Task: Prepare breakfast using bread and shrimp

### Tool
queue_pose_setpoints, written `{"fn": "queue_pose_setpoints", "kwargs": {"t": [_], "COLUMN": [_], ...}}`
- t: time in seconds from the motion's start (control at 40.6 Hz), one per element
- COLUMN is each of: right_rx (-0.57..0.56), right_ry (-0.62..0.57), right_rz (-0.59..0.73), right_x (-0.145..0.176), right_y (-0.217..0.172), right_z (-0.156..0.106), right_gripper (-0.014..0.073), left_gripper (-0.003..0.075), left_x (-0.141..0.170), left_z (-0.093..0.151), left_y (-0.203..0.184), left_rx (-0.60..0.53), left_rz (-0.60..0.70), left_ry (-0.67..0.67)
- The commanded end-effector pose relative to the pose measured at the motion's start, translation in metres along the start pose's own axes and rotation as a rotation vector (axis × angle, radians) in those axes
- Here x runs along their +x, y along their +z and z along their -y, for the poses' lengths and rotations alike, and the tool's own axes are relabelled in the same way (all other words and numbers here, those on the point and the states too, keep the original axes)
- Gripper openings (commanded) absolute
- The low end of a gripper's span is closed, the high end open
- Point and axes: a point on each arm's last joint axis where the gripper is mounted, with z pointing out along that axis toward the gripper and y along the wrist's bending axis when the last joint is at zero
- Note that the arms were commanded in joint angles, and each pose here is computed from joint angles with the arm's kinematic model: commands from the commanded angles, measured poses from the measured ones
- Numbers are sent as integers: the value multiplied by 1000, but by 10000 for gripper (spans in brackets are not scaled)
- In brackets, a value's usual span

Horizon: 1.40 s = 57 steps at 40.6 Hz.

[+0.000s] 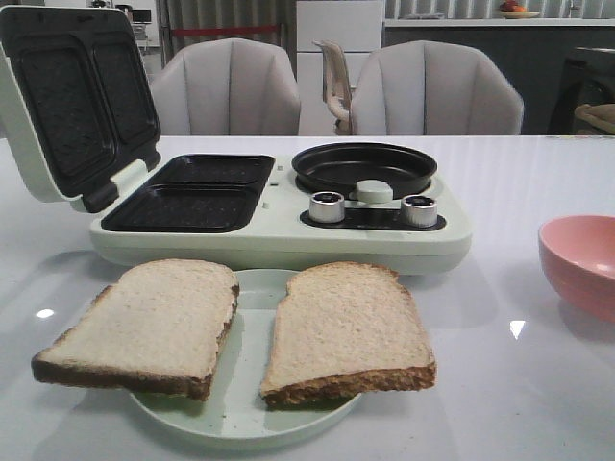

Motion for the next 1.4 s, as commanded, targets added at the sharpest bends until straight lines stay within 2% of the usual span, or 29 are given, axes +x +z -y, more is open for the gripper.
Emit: {"fn": "queue_pose_setpoints", "kwargs": {"t": [0.0,0.172,0.271,0.369,0.419,0.468,0.517,0.566,0.69,0.813,0.887,1.084,1.305,1.379], "right_rx": [0,-2,-3,-2,-2,-2,-2,-4,-4,-4,-4,-4,-4,-4], "right_ry": [6,13,16,17,17,17,17,20,20,20,20,20,20,20], "right_rz": [12,-105,-144,-153,-153,-153,-157,-161,-161,-162,-162,-162,-162,-161], "right_x": [-8,-1,2,2,2,2,3,4,4,4,4,4,4,4], "right_y": [12,33,39,42,43,43,43,43,43,43,43,43,43,43], "right_z": [1,2,3,3,3,3,3,3,3,3,3,3,3,3], "right_gripper": [43,51,142,328,422,474,497,496,496,496,496,496,496,496], "left_gripper": [101,101,112,211,298,405,484,531,536,514,500,476,476,476], "left_x": [-13,-11,-10,-9,-9,-8,-5,-2,5,8,10,31,74,84], "left_z": [0,0,0,0,0,0,1,1,3,15,27,59,98,108], "left_y": [6,17,21,24,26,27,30,33,44,55,62,79,92,97], "left_rx": [6,8,9,10,10,11,11,12,30,156,256,475,658,663], "left_rz": [58,10,-14,-30,-34,-40,-50,-63,-97,-130,-156,-232,-274,-300], "left_ry": [-17,-17,-17,-17,-17,-17,-17,-17,-15,59,152,509,885,970]}}
